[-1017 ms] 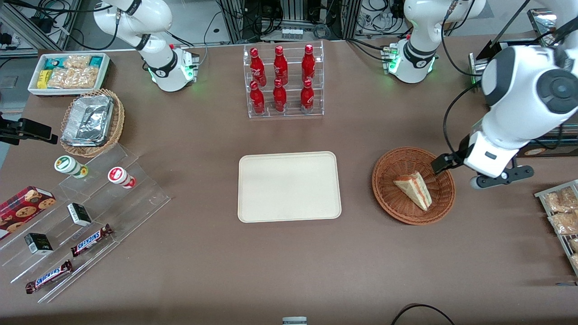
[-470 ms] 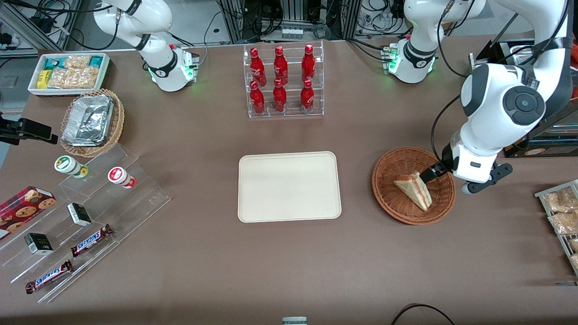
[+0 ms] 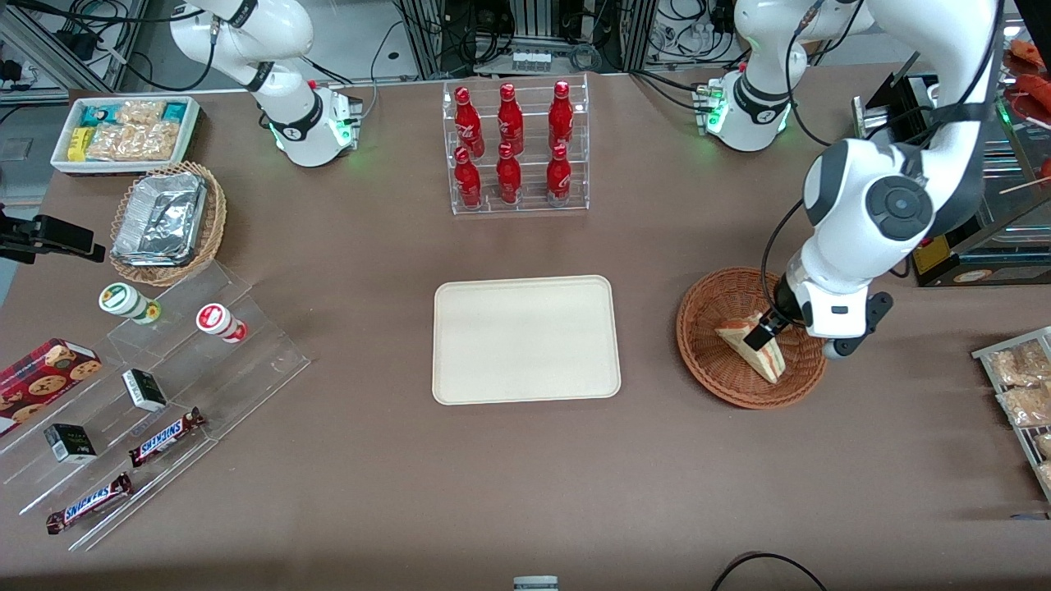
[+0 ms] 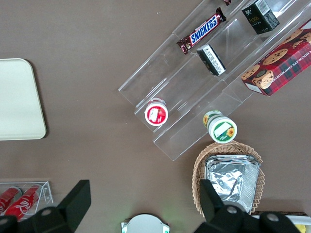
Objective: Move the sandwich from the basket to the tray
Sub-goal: 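Close the left gripper on the wrapped sandwich's crust edge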
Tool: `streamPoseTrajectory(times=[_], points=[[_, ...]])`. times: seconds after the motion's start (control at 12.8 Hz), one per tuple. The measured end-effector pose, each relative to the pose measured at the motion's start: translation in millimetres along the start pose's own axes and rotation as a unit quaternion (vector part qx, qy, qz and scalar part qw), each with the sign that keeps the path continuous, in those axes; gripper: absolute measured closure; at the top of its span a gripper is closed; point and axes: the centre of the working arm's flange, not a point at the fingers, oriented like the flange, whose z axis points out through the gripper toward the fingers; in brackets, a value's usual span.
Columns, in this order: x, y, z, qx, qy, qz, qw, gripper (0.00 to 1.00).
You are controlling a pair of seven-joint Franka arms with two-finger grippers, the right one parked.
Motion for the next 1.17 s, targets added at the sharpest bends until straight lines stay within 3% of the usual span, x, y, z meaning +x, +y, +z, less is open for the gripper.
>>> streamPoseTrajectory(times=[0.47,0.78,1.17], points=[[-9.3,-26.5,54.4,0.035,-0.002,0.012,0.9993,0.0],[-8.8,-31.4,69.7,0.042,-0.006,0.013,0.999,0.0],[-9.3,-32.2,108.9,0.037,-0.018,0.012,0.9991,0.0]])
